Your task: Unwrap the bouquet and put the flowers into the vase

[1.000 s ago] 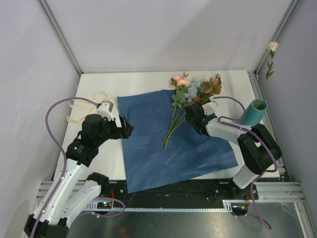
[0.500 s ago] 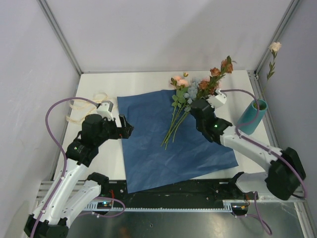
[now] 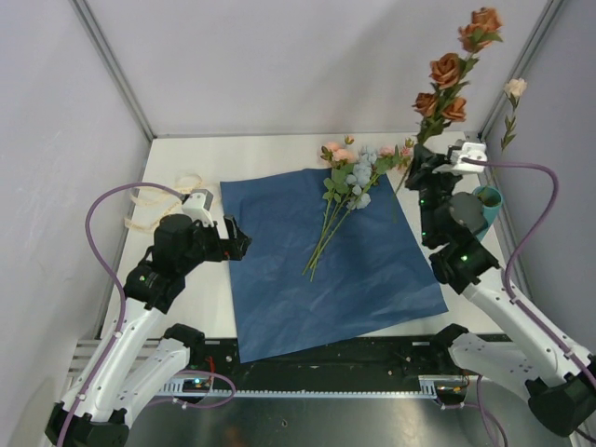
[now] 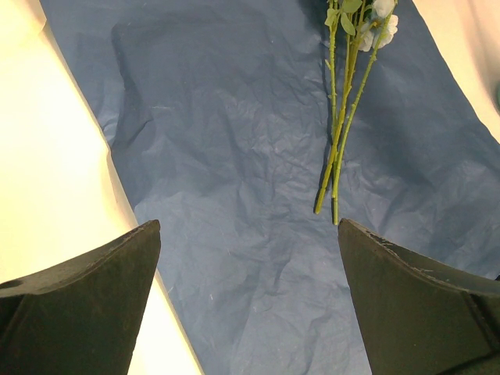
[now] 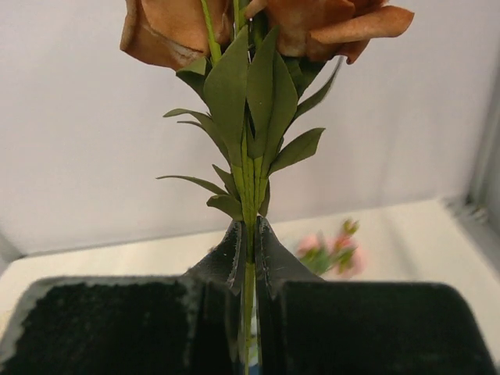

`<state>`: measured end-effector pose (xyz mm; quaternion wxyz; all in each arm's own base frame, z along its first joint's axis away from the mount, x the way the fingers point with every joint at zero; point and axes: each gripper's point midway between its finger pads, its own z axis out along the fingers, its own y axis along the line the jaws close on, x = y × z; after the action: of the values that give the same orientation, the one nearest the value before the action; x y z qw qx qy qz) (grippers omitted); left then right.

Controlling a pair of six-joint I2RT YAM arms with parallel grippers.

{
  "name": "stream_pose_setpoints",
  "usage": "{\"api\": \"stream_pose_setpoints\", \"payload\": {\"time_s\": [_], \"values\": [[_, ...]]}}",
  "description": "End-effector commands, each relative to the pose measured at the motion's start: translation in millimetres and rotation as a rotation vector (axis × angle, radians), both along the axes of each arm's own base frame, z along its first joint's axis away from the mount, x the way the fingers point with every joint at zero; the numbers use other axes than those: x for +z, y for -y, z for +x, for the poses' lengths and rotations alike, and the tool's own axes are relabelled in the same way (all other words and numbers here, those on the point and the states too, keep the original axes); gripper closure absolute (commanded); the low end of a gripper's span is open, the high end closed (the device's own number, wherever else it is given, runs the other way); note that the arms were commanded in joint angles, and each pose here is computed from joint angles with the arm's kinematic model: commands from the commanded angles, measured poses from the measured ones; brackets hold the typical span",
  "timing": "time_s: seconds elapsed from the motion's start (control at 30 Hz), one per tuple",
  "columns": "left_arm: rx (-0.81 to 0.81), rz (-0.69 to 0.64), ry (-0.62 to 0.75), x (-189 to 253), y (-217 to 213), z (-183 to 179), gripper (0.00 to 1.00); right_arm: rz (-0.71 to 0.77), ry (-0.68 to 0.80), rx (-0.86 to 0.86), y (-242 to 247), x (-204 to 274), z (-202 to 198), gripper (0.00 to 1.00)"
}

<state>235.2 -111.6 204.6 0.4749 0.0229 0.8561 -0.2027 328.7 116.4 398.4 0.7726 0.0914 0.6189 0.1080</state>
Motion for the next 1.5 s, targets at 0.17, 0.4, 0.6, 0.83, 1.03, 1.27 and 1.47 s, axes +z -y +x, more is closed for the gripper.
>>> {"api": "stream_pose_setpoints", "payload": {"time_s": [0.17,0.4,0.6,0.83,1.03,1.27,1.47], "values": [[-0.007,0.012,0.013,0.1,-1.2,1.6,0.00,-0.222,0.287,-0.251,114.3,78.8,-20.9,1.00],[-0.004,0.012,0.015,0.9,-1.8,2.1,0.00,-0.199,0.313,-0.360,180.5,83.1,-20.6,1.00],[-0.003,0.013,0.014,0.4,-1.9,2.3,0.00,-0.219,0.284,-0.412,207.7,71.3,-13.5,1.00],[-0.006,0.012,0.013,0.3,-1.4,2.1,0.00,-0.225,0.187,-0.414,216.6,24.2,6.8,1.00],[-0.005,0.012,0.016,0.7,-1.6,1.8,0.00,-0.198,0.073,-0.422,224.2,-29.0,22.3,1.00],[-0.007,0.011,0.013,0.3,-1.3,1.7,0.00,-0.118,-0.060,-0.453,229.7,-73.9,20.7,0.92],[-0.008,0.010,0.014,0.4,-1.0,1.5,0.00,-0.043,-0.133,-0.493,230.9,-92.9,7.5,0.75]]}}
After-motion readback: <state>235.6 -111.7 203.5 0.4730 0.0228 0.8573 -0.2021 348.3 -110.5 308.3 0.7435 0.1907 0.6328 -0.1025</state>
